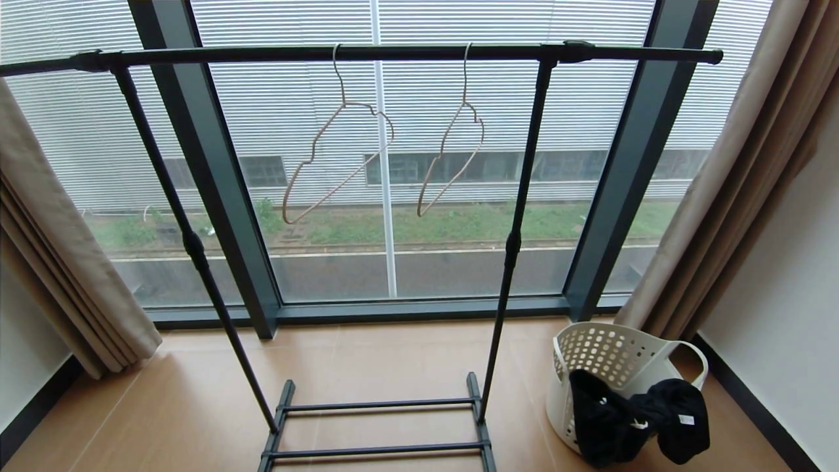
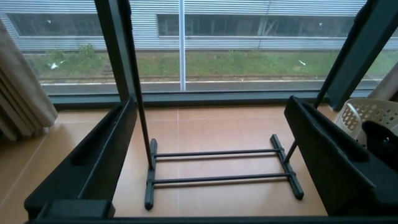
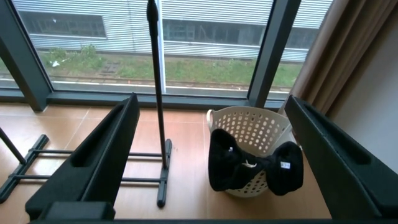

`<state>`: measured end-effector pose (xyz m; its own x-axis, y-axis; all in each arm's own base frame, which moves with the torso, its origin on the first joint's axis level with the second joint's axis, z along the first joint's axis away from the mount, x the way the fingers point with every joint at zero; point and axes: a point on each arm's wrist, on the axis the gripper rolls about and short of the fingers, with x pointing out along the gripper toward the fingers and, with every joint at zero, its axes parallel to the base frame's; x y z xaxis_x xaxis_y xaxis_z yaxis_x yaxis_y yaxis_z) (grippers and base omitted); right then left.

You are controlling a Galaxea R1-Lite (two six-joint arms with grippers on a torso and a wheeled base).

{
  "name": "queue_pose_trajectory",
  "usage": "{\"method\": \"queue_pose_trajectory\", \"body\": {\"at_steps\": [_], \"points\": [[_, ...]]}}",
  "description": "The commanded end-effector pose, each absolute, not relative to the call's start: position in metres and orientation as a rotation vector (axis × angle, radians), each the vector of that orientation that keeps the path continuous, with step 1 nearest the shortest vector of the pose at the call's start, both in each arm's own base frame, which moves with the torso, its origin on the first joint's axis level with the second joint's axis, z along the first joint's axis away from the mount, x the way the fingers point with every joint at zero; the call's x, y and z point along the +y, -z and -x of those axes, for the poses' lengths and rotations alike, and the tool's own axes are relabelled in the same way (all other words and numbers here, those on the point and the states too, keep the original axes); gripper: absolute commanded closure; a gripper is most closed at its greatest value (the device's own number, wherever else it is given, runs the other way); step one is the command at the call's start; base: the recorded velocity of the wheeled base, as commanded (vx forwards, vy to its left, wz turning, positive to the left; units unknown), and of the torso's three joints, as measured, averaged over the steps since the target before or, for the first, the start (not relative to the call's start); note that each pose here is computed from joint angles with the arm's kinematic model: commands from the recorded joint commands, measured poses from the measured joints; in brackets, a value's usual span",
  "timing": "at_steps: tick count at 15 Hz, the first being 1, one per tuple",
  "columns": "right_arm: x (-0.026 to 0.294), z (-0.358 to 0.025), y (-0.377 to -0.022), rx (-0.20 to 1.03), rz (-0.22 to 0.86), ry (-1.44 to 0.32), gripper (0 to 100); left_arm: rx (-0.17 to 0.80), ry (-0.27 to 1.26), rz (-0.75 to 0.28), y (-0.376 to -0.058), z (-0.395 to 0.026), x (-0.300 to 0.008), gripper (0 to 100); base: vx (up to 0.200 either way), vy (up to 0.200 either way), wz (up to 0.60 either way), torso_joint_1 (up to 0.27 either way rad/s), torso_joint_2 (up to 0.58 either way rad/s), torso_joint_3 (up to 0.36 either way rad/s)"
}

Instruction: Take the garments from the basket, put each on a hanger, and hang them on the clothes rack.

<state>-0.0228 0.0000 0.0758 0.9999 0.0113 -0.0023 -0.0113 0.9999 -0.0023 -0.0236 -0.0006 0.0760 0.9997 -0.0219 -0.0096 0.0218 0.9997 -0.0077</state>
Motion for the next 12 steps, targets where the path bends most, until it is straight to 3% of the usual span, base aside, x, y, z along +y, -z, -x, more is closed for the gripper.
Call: {"method": "queue_pose_trajectory", "body": {"at_steps": [1,5,7,8,12], "points": [[0.0000,0.0228,-0.0758,0.002,0.003,-0.012,0,0.011,0.021,0.008,-0.0760,0.0235,-0.0006,0,0.000,0.000,0.00,-0.168,0.51,0.325],[0.0000,0.0228,-0.0758,0.002,0.003,-0.012,0,0.011,0.021,0.008,-0.0760,0.0235,-0.0006,0,0.000,0.000,0.00,-0.163,0.49,0.326],[0.0000,0.0228,-0.0758,0.002,0.003,-0.012,0,0.009,0.021,0.008,-0.0764,0.0236,-0.0006,0,0.000,0.000,-0.60,-0.127,0.45,0.315],[0.0000,0.0228,-0.0756,0.003,0.003,-0.012,0,0.011,0.021,0.008,-0.0760,0.0235,-0.0006,0,0.000,0.000,-0.60,-0.085,0.24,0.168],[0.0000,0.0228,-0.0758,0.002,0.005,-0.014,0,0.011,0.021,0.008,-0.0760,0.0235,-0.0006,0,0.000,0.000,0.00,-0.055,0.22,0.166]]}}
